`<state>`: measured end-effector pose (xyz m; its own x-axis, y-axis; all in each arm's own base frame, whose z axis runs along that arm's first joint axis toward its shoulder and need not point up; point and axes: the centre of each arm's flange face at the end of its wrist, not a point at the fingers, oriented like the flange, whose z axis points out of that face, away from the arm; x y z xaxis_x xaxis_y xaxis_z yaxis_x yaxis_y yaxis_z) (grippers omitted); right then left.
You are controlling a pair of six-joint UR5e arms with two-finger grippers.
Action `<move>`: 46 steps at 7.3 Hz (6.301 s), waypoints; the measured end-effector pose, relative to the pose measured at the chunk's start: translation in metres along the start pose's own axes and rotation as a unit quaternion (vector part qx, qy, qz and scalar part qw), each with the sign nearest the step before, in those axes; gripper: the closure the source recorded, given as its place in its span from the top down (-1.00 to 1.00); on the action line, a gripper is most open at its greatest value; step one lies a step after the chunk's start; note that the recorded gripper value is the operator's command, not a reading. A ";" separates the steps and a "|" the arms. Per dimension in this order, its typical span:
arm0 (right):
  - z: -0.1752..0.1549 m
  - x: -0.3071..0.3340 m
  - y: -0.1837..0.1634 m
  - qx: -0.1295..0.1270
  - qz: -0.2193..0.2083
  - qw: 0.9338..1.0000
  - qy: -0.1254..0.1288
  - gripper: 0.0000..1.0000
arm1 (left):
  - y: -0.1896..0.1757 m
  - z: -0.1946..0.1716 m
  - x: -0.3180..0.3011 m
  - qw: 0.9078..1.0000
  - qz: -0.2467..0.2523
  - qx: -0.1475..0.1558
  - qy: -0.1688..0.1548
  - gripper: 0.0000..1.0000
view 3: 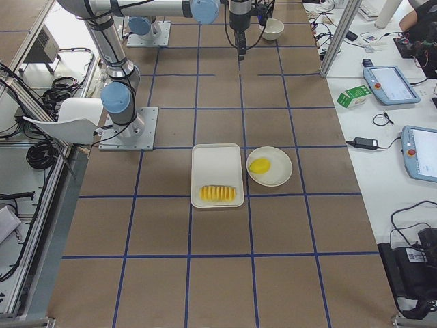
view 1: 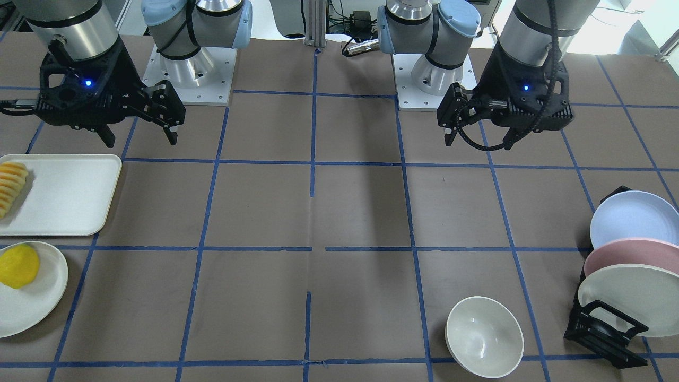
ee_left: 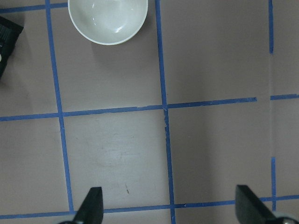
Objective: Place bowl and put lemon in it
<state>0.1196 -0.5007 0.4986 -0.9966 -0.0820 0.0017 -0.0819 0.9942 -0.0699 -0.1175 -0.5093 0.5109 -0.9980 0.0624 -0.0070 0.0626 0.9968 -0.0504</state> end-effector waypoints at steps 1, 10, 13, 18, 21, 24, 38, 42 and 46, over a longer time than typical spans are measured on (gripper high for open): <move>-0.001 0.000 0.000 0.001 0.000 1.000 0.000 1.00 | 0.000 0.000 0.000 1.000 0.000 0.000 0.000 1.00; 0.033 0.136 -0.032 -0.031 0.031 0.998 0.040 1.00 | -0.152 0.135 -0.104 1.000 -0.010 -0.005 0.014 1.00; 0.066 0.261 -0.094 -0.038 0.011 0.998 0.042 1.00 | -0.212 0.251 -0.146 1.000 0.006 -0.006 0.016 1.00; 0.181 0.308 -0.130 -0.062 -0.061 0.996 0.024 0.99 | -0.220 0.311 -0.159 0.999 -0.002 -0.025 0.021 -0.92; 0.257 0.345 -0.106 -0.053 -0.080 0.995 0.022 0.99 | -0.221 0.314 -0.162 0.999 -0.012 -0.024 0.029 -1.00; 0.312 0.341 -0.085 -0.066 -0.083 0.994 0.002 -0.05 | -0.221 0.295 -0.162 0.999 -0.013 -0.012 0.028 -1.00; 0.048 0.227 -0.002 -0.051 0.022 0.998 0.021 -0.85 | -0.048 0.298 0.169 0.997 -0.016 0.017 0.076 -0.85; 0.032 0.110 -0.015 -0.029 0.052 0.998 0.003 -0.86 | -0.056 0.285 0.151 0.996 -0.027 0.021 0.076 1.00; 0.064 -0.076 -0.040 0.002 0.076 0.997 -0.007 -0.84 | -0.065 0.142 0.082 0.999 -0.028 0.006 0.046 1.00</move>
<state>0.1990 -0.5392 0.4376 -0.9974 0.0684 -0.0225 0.0699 0.9949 -0.0724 -0.2024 -0.5762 0.3722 -0.9961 0.0105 0.0879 0.0052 0.9981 -0.0609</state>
